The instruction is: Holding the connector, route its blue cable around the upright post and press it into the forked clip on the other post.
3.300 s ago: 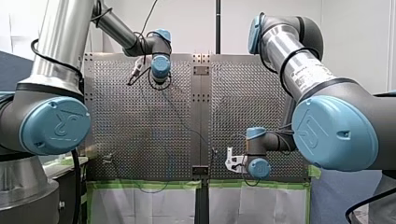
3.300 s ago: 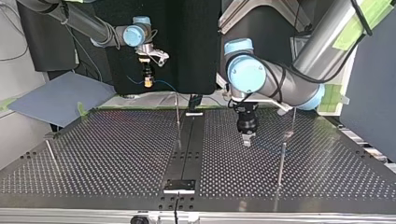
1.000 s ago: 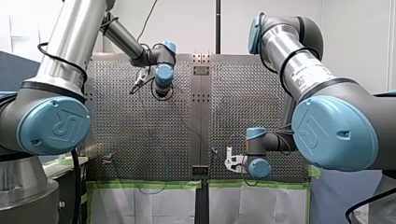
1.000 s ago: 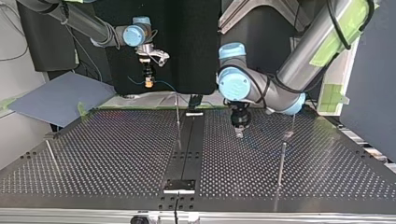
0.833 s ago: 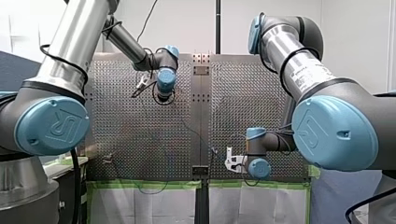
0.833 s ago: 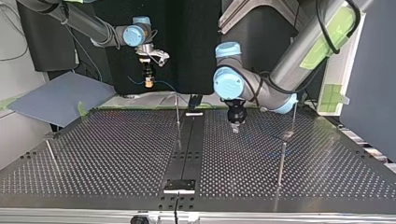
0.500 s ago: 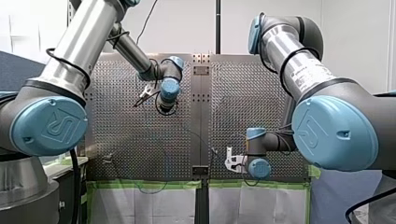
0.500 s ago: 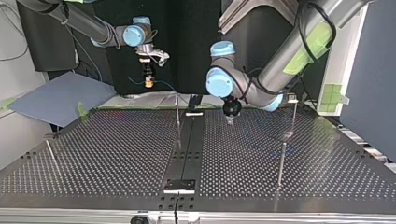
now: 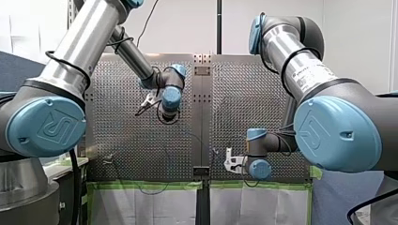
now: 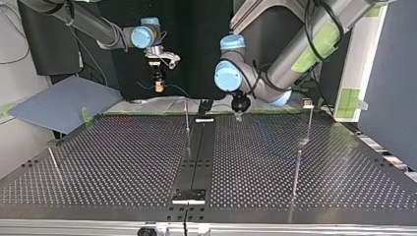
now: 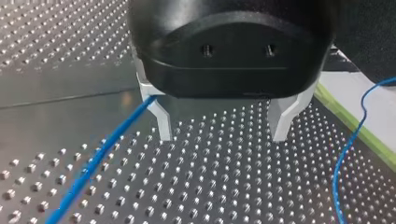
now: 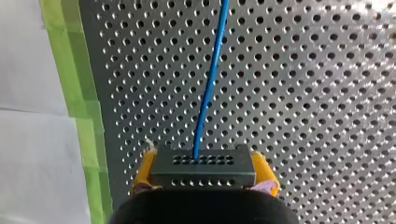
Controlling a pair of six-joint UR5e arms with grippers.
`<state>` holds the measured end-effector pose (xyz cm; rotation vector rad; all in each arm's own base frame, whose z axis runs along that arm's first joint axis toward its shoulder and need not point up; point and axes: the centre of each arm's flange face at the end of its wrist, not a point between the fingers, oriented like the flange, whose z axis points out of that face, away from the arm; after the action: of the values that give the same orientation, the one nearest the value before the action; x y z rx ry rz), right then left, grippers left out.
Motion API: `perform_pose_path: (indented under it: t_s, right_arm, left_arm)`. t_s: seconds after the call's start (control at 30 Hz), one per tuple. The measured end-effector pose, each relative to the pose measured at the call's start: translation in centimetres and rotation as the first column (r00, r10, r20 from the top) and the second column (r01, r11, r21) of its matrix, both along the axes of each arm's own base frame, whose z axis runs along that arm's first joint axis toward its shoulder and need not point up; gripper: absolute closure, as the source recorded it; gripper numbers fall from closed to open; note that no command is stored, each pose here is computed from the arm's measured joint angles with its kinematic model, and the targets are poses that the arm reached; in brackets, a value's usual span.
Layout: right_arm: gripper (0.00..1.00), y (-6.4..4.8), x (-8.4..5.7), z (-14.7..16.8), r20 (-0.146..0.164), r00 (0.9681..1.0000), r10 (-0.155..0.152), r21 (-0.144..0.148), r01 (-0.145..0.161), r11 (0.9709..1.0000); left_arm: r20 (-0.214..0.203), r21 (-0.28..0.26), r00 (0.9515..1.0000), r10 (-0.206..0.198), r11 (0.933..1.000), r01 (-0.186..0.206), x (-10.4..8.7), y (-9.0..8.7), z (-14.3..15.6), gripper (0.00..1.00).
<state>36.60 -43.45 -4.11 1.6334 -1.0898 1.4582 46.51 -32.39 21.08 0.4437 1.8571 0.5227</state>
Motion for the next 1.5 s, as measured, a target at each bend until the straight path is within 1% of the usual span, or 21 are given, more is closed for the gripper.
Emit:
perform_pose_path:
  t_s: [0.27, 0.4, 0.5, 0.6, 0.7, 0.73, 0.77, 0.83, 0.93, 1.1, 1.2, 1.27, 1.33, 1.5]
  right_arm:
    - [0.98, 0.5, 0.6, 0.0, -0.018, 0.9992, 0.035, -0.003, -0.035, 0.9994]
    - [0.98, 0.6, 0.7, -0.1, -0.022, 0.9987, 0.046, -0.004, -0.046, 0.9989]
    - [0.98, 0.8, 0.9, -0.1, -0.023, 0.9979, 0.061, -0.004, -0.061, 0.9982]
    - [0.98, 0.9, 1.2, 0.0, -0.024, 0.9966, 0.079, -0.006, -0.079, 0.9968]
    - [0.98, 1.2, 1.6, 0.0, -0.025, 0.9945, 0.102, -0.009, -0.102, 0.9947]
    - [0.98, 1.3, 1.7, 0.0, -0.025, 0.9934, 0.112, -0.010, -0.113, 0.9936]
    - [0.96, 1.3, 1.8, 0.0, -0.025, 0.9925, 0.120, -0.011, -0.120, 0.9927]
    - [0.96, 1.5, 2.1, 0.0, -0.025, 0.9901, 0.138, -0.013, -0.138, 0.9903]
    - [0.96, 1.7, 2.4, 0.0, -0.024, 0.9876, 0.155, -0.016, -0.156, 0.9877]
    - [0.96, 2.0, 2.7, 0.1, -0.024, 0.9853, 0.169, -0.021, -0.170, 0.9853]
    - [0.96, 2.1, 3.0, 0.1, -0.023, 0.9829, 0.183, -0.022, -0.183, 0.9829]
    - [0.96, 2.3, 3.1, 0.1, -0.022, 0.9806, 0.195, -0.022, -0.195, 0.9805]
    - [0.96, 2.4, 3.3, 0.1, -0.021, 0.9789, 0.203, -0.022, -0.204, 0.9788]
    - [0.96, 2.6, 3.5, 0.1, -0.020, 0.9770, 0.212, -0.023, -0.213, 0.9769]
  left_arm:
    - [-0.010, -0.020, 0.9997, -0.021, 0.9996, 0.021, -0.9, -0.5, -0.8, 0.00]
    - [-0.017, -0.026, 0.9994, -0.030, 0.9992, 0.030, -1.5, -0.6, -1.4, 0.00]
    - [-0.020, -0.034, 0.9991, -0.037, 0.9988, 0.036, -1.8, -0.7, -1.9, 0.00]
    - [-0.035, -0.034, 0.9985, -0.043, 0.9986, 0.042, -2.0, -0.8, -3.0, 0.00]
    - [-0.050, -0.038, 0.9972, -0.055, 0.9979, 0.054, -2.2, -1.3, -4.2, 0.00]
    - [-0.052, -0.042, 0.9968, -0.060, 0.9974, 0.058, -2.3, -1.4, -4.5, 0.00]
    - [-0.053, -0.047, 0.9965, -0.065, 0.9969, 0.063, -2.3, -1.6, -4.7, 0.00]
    - [-0.053, -0.062, 0.9959, -0.074, 0.9956, 0.071, -2.4, -1.9, -5.1, 0.00]
    - [-0.054, -0.084, 0.9949, -0.085, 0.9932, 0.081, -2.7, -2.2, -5.5, 0.00]
    - [-0.052, -0.108, 0.9933, -0.103, 0.9894, 0.097, -3.4, -2.3, -6.4, 0.00]
    - [-0.051, -0.116, 0.9926, -0.110, 0.9878, 0.103, -3.7, -2.4, -6.7, 0.00]
    - [-0.051, -0.122, 0.9922, -0.114, 0.9868, 0.107, -3.8, -2.5, -6.8, 0.00]
    - [-0.047, -0.134, 0.9916, -0.120, 0.9845, 0.113, -3.9, -2.7, -6.8, 0.00]
    - [-0.034, -0.167, 0.9918, -0.123, 0.9792, 0.116, -3.9, -3.0, -7.1, 0.00]
